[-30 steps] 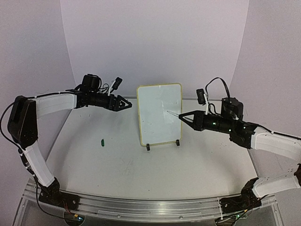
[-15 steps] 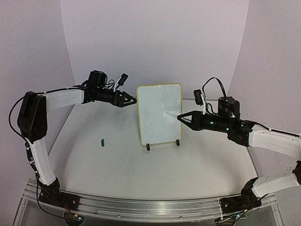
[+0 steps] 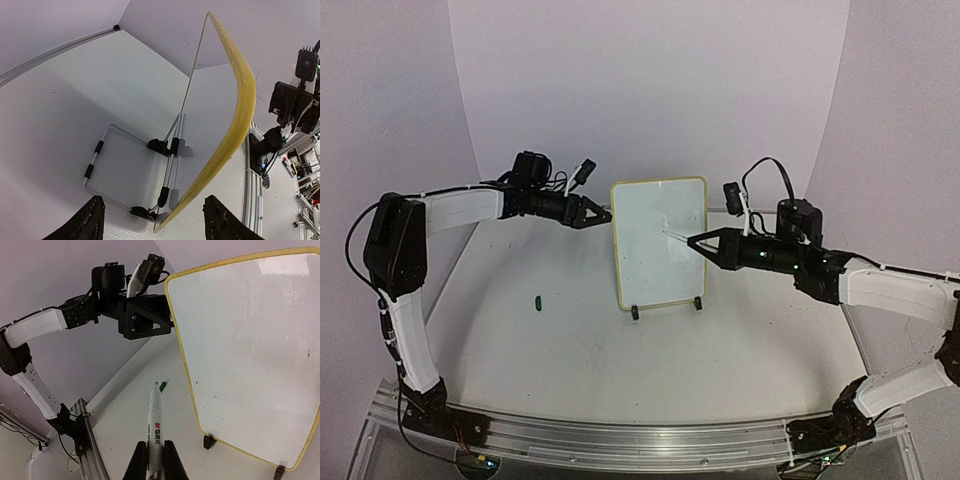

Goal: Write a sentence on the whiteboard
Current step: Hold the whiteboard at the center of the board.

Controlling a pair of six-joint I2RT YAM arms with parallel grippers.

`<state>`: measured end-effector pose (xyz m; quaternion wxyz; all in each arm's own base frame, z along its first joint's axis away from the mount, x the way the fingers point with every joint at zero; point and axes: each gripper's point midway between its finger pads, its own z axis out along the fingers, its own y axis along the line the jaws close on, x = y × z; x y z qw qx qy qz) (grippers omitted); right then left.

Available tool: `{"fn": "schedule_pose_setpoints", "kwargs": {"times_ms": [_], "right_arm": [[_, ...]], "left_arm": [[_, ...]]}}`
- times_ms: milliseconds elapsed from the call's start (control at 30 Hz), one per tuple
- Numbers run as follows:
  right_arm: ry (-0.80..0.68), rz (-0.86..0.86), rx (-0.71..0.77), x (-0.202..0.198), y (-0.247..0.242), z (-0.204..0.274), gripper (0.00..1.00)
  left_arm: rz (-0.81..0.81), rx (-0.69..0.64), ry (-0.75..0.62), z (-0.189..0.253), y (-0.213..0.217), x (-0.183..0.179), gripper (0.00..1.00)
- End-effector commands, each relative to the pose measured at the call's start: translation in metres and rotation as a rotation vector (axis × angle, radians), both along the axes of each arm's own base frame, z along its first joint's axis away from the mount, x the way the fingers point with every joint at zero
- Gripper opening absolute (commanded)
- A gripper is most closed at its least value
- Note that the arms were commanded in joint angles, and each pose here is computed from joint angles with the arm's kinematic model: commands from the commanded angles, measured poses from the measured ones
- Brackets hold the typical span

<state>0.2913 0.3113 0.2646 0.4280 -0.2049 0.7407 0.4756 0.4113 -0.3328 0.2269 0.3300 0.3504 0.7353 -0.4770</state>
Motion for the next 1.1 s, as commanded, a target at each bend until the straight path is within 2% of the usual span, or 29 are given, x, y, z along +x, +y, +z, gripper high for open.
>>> {"fn": "schedule_pose_setpoints", "kwargs": {"times_ms": [0,200,433,667,900,1067], "right_arm": [[-0.073,0.034,0.062,0.001,0.012,0.03,0.0],[-0.08,0.017,0.055,0.005,0.015,0.028,0.0],[-0.092,-0.029,0.022,0.015,0.024,0.023,0.0],[-0.108,-0.061,0.023,0.024,0.032,0.029,0.0],[-0.131,-0.046,0.018,0.023,0.044,0.033,0.0],[-0.16,-0.052,0.007,0.024,0.055,0.036,0.0]], "left_arm": [[-0.049,-0.041,-0.043,0.022,-0.014,-0.003,0.63],[-0.067,-0.046,-0.052,0.027,-0.026,-0.005,0.49],[-0.101,-0.036,-0.056,0.025,-0.034,-0.013,0.2],[-0.134,-0.028,-0.083,0.022,-0.032,-0.021,0.01],[-0.189,-0.015,-0.096,0.006,-0.028,-0.038,0.0],[-0.171,0.002,-0.118,-0.005,-0.023,-0.046,0.0]]}}
